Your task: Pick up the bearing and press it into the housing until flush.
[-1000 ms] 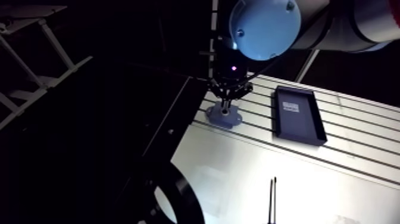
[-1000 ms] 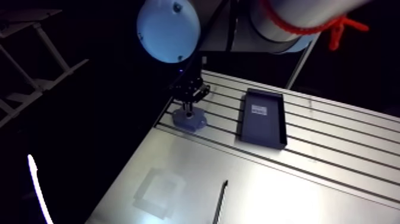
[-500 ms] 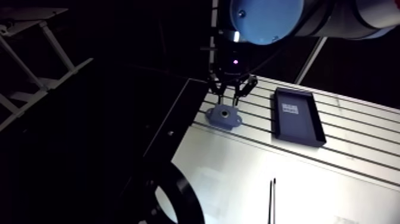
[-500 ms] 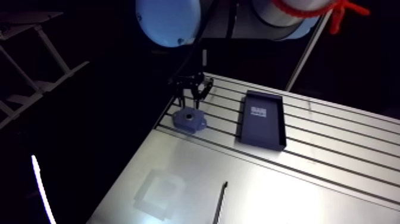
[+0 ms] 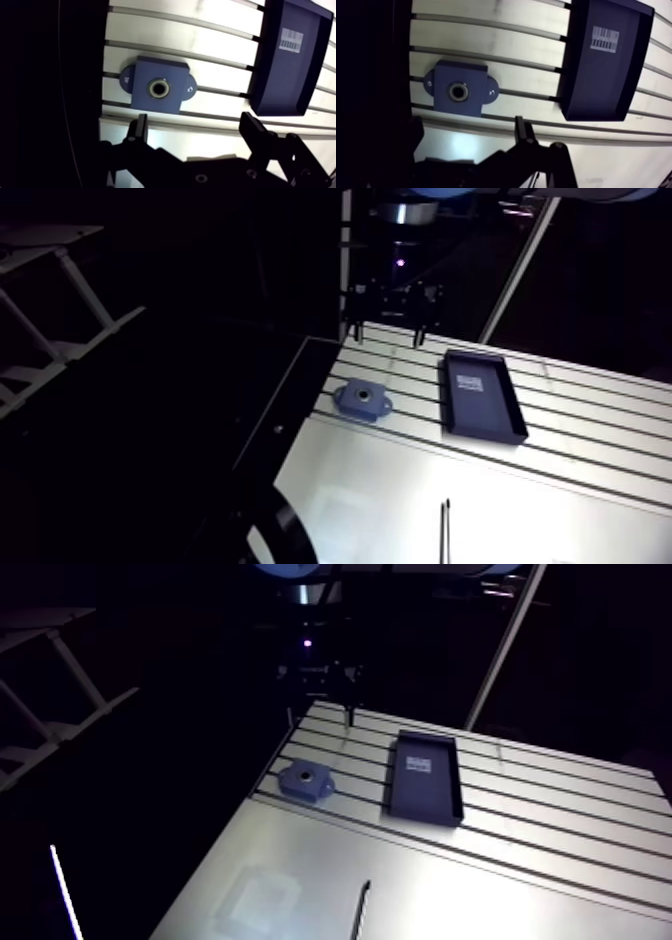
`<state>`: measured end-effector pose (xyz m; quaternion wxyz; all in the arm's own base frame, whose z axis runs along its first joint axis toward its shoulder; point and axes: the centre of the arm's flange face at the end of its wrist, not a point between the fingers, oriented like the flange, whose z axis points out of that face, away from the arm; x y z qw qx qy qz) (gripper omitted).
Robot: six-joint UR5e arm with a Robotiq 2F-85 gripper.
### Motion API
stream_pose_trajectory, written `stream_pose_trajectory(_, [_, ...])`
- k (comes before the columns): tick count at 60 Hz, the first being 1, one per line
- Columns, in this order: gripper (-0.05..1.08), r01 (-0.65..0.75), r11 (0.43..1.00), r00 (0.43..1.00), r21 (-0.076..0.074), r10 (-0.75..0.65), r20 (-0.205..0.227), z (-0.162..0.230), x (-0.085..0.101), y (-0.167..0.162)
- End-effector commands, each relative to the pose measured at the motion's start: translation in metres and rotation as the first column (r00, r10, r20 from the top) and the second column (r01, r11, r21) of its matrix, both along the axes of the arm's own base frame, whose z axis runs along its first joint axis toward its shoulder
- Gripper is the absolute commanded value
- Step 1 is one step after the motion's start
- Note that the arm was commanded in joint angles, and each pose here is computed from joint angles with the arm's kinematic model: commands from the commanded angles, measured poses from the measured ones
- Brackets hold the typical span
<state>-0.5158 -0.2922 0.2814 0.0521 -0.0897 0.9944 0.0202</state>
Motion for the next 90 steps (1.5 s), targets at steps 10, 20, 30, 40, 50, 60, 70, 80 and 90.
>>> stream_pose_trajectory(10, [0.01,0.161,0.987,0.987,-0.001,-0.161,-0.004,0.078,-0.03,0.091])
stream_pose_trajectory(20, [0.01,0.195,0.981,0.981,-0.007,-0.195,0.0,0.115,-0.03,0.13])
stream_pose_trajectory(30, [0.01,0.216,0.976,0.976,-0.012,-0.217,-0.016,0.145,-0.019,0.144])
stream_pose_trajectory(40, [0.01,0.191,0.981,0.981,-0.019,-0.191,-0.03,0.163,-0.009,0.153])
stream_pose_trajectory(50, [0.01,0.177,0.984,0.983,-0.021,-0.178,-0.041,0.176,0.0,0.152])
stream_pose_trajectory(60, [0.01,0.174,0.984,0.983,-0.031,-0.176,-0.06,0.19,0.01,0.151])
stream_pose_trajectory(70, [0.01,0.168,0.985,0.983,-0.031,-0.17,-0.07,0.195,0.019,0.15])
stream_pose_trajectory(80, [0.01,0.164,0.986,0.983,-0.025,-0.166,-0.079,0.2,0.017,0.149])
stream_pose_trajectory(90, [0.01,0.14,0.99,0.985,-0.014,-0.141,-0.097,0.206,0.016,0.15])
